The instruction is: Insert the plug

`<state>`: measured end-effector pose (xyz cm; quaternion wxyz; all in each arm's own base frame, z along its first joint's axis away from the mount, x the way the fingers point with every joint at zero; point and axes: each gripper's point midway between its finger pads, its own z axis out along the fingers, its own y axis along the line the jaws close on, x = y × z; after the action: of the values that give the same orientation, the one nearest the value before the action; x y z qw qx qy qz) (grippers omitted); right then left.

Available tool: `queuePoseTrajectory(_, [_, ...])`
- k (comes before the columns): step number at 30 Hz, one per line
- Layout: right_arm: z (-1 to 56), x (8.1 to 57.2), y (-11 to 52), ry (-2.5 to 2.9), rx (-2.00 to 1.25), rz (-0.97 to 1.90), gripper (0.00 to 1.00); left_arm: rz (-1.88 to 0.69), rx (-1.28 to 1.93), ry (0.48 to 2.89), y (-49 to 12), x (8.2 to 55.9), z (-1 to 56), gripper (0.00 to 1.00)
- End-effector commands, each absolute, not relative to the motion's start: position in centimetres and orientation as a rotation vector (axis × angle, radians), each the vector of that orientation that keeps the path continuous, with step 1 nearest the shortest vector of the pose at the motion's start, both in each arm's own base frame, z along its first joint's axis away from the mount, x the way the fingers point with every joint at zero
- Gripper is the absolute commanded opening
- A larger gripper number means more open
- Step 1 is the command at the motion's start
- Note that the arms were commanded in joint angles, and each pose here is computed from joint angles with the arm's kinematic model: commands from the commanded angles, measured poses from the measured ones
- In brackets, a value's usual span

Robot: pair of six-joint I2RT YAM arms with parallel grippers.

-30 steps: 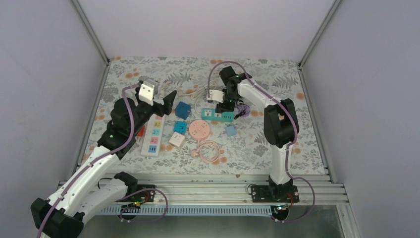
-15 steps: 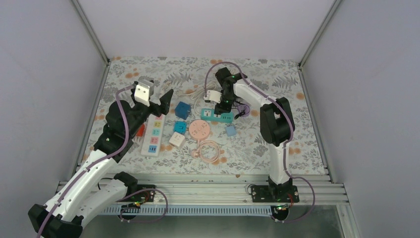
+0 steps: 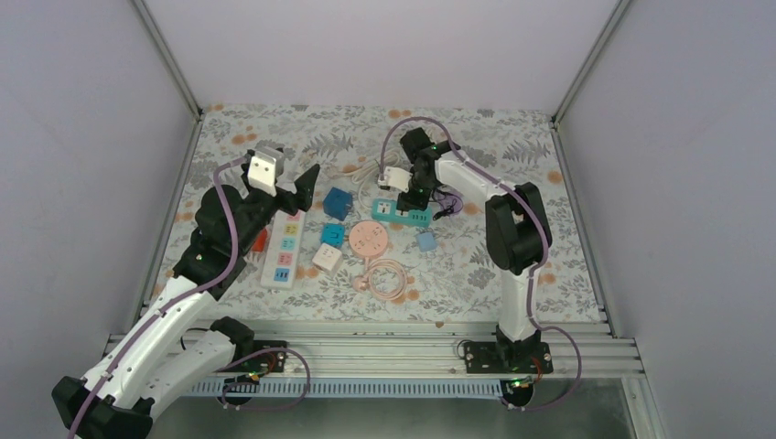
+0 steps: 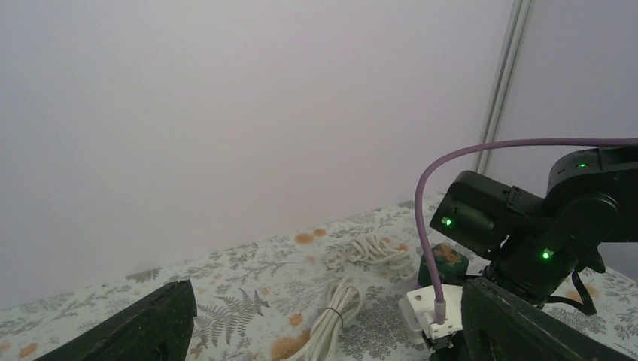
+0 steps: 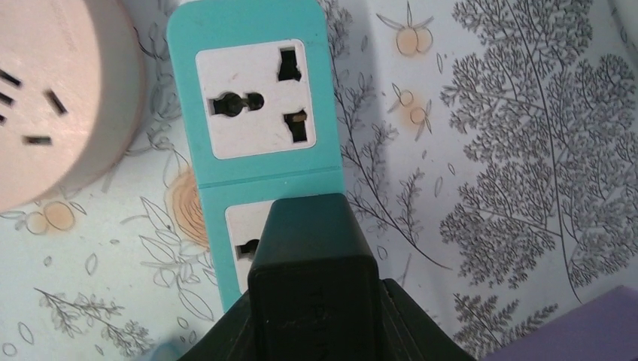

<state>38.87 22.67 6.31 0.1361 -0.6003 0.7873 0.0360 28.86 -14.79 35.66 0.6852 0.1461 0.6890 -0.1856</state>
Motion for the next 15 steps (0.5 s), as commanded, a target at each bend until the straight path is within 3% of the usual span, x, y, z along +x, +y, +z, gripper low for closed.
queuePoseTrajectory(1, [3.5, 39.5, 16.8, 2.439, -1.829, -0.158, 0.04, -0.403, 0.322, 1.522, -14.5, 28.8, 36.7, 0.88])
queuePoseTrajectory(9, [2.6, 40.2, 16.2, 2.485, -1.791, -0.154, 0.27, -0.409, 0.318, 1.528, -14.6, 28.8, 36.5, 0.88])
queuePoseTrajectory(11, [3.1, 40.3, 16.5, 2.474, -1.77, -0.131, 0.36, -0.411, 0.318, 1.53, -14.6, 28.9, 36.5, 0.88])
queuePoseTrajectory(13, [3.9, 40.5, 17.1, 2.457, -1.743, -0.102, 0.57, -0.408, 0.318, 1.529, -14.6, 28.9, 36.5, 0.88])
queuePoseTrajectory(15, [5.4, 41.2, 17.8, 2.445, -1.681, -0.088, 0.64, -0.402, 0.321, 1.531, -14.6, 29.0, 36.3, 0.88])
